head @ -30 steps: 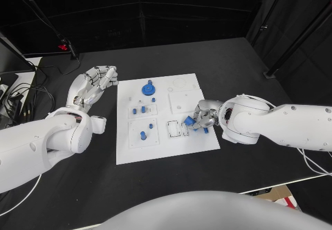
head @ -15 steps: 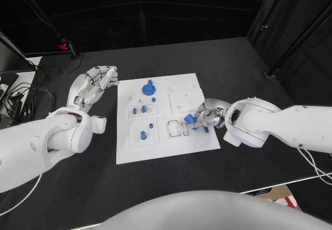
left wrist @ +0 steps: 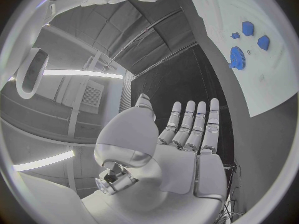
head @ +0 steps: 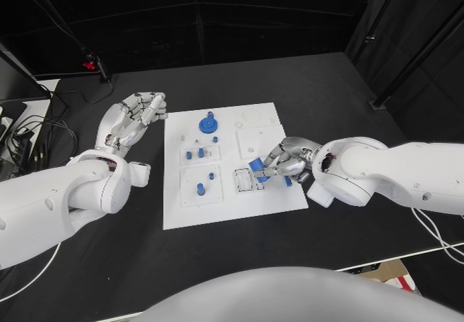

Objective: Assemble the parts on the task board

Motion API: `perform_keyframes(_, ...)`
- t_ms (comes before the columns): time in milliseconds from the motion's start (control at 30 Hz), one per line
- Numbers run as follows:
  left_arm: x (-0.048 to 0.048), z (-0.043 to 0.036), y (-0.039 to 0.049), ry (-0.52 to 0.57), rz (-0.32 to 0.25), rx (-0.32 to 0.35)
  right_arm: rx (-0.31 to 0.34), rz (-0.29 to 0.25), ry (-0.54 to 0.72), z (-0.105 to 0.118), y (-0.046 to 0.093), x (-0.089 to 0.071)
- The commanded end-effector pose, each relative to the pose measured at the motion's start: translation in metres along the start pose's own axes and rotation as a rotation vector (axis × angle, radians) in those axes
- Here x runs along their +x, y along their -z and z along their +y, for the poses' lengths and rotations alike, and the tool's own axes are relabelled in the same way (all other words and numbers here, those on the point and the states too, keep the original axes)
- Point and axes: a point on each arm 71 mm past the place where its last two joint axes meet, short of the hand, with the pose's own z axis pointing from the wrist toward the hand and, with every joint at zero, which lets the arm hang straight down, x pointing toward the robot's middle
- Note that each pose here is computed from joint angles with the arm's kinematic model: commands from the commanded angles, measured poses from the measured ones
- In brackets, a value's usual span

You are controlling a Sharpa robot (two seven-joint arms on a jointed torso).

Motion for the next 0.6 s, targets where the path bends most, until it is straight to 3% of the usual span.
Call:
perform_keyframes(33, 0.0011, -0.0061, -0.0007, 0.007, 0.007, 0.075, 0.016, 0.111, -0.064, 0.002, -0.004, 0.01)
perform_keyframes(267, 0.0008, -0.0059, -0.0006, 0.007, 0.007, 0.073, 0.048, 0.165, -0.064, 0.004, -0.012, 0.016)
perform_keyframes(600, 0.0008, -0.0058, -0.0005, 0.009, 0.009, 0.073, 0.068, 0.146, -0.053, 0.005, -0.019, 0.017)
